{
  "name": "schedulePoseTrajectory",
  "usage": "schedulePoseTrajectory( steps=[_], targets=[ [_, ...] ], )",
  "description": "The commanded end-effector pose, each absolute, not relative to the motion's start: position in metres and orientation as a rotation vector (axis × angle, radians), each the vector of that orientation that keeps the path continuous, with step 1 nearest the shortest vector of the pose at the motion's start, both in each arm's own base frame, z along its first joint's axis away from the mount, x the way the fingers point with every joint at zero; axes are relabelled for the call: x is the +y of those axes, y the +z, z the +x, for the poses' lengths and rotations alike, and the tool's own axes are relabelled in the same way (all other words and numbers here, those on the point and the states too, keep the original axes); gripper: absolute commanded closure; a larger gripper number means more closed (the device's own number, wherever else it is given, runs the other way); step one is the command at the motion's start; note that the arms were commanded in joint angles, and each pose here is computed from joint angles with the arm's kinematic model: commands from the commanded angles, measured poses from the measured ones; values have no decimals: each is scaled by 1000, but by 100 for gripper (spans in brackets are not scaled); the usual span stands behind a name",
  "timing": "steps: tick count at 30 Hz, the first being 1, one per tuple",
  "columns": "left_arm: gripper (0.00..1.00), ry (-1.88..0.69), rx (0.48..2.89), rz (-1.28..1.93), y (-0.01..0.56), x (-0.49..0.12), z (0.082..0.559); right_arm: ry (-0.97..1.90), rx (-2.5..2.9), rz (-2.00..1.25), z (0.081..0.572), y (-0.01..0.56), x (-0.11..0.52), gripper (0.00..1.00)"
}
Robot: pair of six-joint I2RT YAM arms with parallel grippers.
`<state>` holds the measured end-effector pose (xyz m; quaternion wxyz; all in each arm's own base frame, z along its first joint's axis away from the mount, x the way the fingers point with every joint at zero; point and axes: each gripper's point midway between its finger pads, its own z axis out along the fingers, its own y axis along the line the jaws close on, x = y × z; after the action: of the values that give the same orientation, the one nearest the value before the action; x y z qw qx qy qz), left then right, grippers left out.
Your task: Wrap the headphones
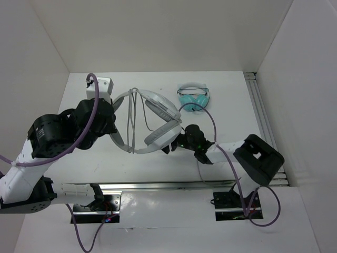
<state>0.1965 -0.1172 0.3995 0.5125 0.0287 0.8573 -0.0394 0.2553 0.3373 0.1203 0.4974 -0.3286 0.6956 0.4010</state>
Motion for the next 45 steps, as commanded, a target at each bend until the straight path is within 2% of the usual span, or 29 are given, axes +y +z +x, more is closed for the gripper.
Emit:
schedulePoseTrajectory(
  steps=[1,6,10,11,12,15,16,17,24,29,30,31,36,41,45],
  targets=[
    [100,-263,1973,-41,426,-129,202,911,1610,-734,280,129,351,33],
    [100,-275,1972,-28,425,-128,199,939,1632,-774,290,115,375,34],
    [100,-259,1974,-30,424,-126,199,929,1679,-786,294,95,383,39],
    [100,-268,1967,-35,427,-125,199,922,1669,-775,296,98,383,43],
    [100,-249,1970,-35,426,-122,199,921,1678,-777,296,94,383,55],
    [100,-230,1957,-73,427,-117,202,918,1698,-765,295,87,376,74],
    [100,-231,1946,-102,430,-112,202,939,1712,-760,290,83,375,96],
    [100,-223,1938,-146,431,-107,204,944,1682,-753,289,90,374,98],
    [100,-255,1823,-370,446,-83,214,935,1715,-720,255,84,356,100],
    [100,-121,1756,-512,441,-64,239,914,1648,-781,210,114,372,100],
    [100,-63,1779,-506,430,-67,249,987,1570,-814,183,140,385,100],
    [100,-17,1762,-544,428,-59,261,842,1651,-814,188,124,373,100],
    [100,127,1838,-634,388,-40,307,797,1590,-943,130,161,381,100],
    [100,296,1916,-630,345,-30,332,733,1534,-969,106,207,381,100],
    [100,442,2019,-450,307,-52,331,644,1483,-956,102,244,373,100]
  ],
)
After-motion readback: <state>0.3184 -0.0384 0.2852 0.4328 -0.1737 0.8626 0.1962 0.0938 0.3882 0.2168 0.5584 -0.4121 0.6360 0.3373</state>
